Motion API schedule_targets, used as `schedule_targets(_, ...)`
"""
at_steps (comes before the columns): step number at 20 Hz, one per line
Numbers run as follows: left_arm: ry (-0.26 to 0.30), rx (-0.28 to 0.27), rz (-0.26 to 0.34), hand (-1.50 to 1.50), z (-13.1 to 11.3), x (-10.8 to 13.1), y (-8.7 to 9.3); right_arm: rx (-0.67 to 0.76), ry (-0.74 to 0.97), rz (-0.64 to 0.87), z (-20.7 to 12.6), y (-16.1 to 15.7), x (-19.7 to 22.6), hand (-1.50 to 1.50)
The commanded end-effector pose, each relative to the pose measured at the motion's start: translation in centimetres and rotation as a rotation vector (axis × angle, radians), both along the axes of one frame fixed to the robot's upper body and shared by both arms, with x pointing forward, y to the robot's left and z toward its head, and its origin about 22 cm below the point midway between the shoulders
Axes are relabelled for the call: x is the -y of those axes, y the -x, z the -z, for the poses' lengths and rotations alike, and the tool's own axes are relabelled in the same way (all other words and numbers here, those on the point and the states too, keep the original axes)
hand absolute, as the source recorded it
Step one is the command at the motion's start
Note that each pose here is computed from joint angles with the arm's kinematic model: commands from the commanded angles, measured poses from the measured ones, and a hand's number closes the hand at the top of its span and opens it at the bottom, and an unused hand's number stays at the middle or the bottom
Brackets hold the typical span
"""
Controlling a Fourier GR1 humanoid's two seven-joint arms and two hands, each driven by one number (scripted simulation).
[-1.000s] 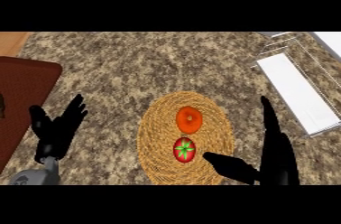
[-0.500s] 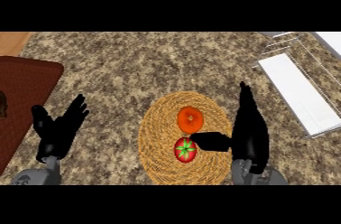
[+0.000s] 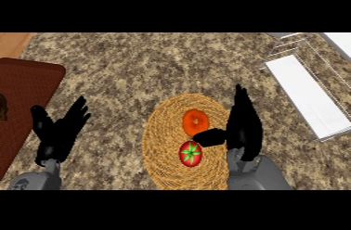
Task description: Pick the squash from the placemat and place it in the tiered shelf
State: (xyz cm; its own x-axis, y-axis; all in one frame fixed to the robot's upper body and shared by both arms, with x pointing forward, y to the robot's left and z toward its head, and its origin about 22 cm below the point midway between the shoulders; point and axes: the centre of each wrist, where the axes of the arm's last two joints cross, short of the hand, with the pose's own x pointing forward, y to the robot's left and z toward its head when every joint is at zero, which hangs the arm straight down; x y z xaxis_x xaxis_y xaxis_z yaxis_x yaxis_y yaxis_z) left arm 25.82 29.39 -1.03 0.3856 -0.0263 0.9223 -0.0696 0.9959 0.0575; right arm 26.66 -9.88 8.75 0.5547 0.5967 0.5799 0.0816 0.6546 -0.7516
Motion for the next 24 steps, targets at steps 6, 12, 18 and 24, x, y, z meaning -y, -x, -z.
schedule_targets(6,-0.008,-0.056,-0.018,0.0,2.1,-0.6,1.0,-0.173,0.031,0.176,1.1,-1.5,-1.3,-1.5)
schedule_targets(12,0.018,-0.064,-0.004,0.0,1.1,0.1,0.2,-0.192,0.037,0.195,2.3,-2.2,-1.7,-1.5)
schedule_targets(18,0.0,-0.063,-0.015,0.0,2.2,0.4,1.3,-0.22,0.089,0.237,4.2,-2.7,-1.4,-1.5)
schedule_targets(24,0.017,-0.081,0.012,0.0,1.5,0.7,1.9,-0.201,0.105,0.242,4.3,-3.3,-1.8,-1.5)
